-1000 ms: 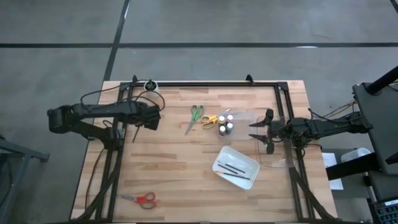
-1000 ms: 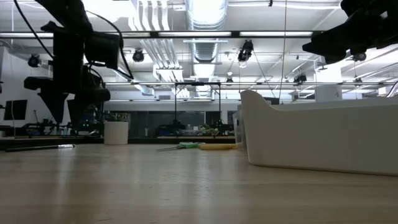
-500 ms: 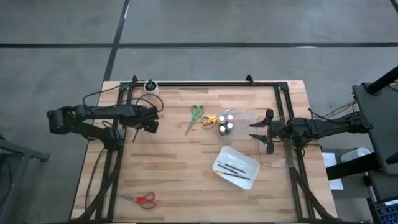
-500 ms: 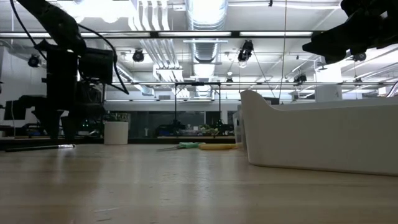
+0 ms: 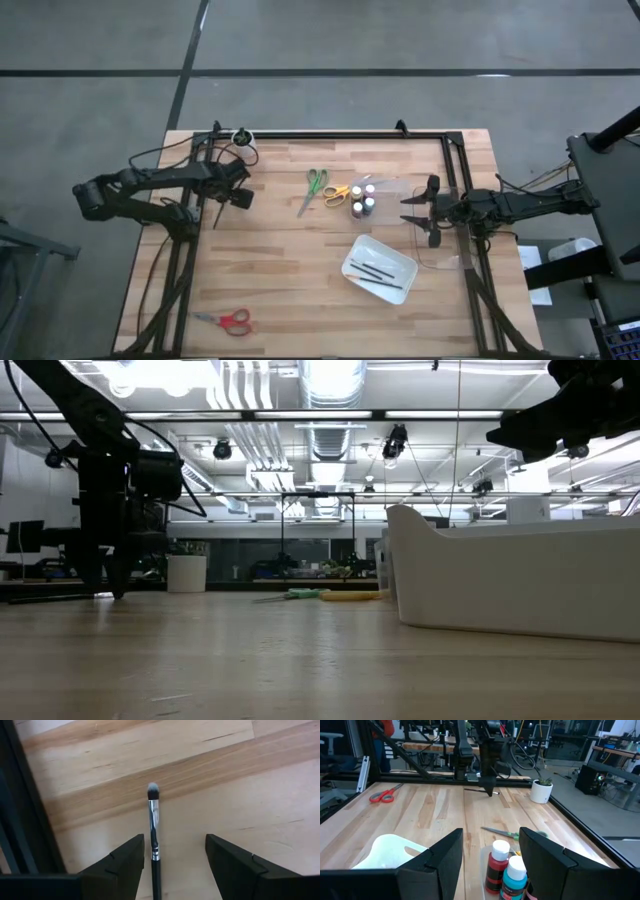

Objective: Pick & Place Paint Supplies
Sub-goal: Put the black paintbrush into the white bin

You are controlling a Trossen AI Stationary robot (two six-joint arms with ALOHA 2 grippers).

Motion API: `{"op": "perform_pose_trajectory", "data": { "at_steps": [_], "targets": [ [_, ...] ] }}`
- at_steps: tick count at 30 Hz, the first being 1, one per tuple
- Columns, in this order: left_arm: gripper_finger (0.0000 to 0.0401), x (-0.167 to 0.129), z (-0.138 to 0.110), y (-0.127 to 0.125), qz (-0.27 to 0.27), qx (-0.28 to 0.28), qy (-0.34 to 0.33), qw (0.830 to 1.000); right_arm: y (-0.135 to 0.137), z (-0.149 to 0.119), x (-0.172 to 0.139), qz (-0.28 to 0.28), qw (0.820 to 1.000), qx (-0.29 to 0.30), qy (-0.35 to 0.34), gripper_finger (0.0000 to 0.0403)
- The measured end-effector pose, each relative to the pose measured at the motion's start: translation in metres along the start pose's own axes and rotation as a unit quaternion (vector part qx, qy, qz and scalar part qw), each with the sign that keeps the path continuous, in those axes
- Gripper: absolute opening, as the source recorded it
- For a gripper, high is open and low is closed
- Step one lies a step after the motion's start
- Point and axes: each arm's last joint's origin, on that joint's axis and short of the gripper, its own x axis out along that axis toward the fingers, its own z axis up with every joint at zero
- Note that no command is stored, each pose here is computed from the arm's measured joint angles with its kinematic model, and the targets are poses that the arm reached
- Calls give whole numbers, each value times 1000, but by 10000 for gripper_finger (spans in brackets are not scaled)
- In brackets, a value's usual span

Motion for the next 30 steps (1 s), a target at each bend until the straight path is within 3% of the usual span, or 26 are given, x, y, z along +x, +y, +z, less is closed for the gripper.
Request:
{"op": "perform_pose_trajectory", "data": {
  "at_steps": [14,24,30],
  "targets": [
    [211,1,2,1,-4,3,-1,1000,0,0,0,0,1000,0,0,191],
    [118,3,1,0,-18,2,3,1000,0,0,0,0,1000,0,0,191],
    [83,3,1,0,-23,0,2,1000,0,0,0,0,1000,0,0,191]
  ]
}}
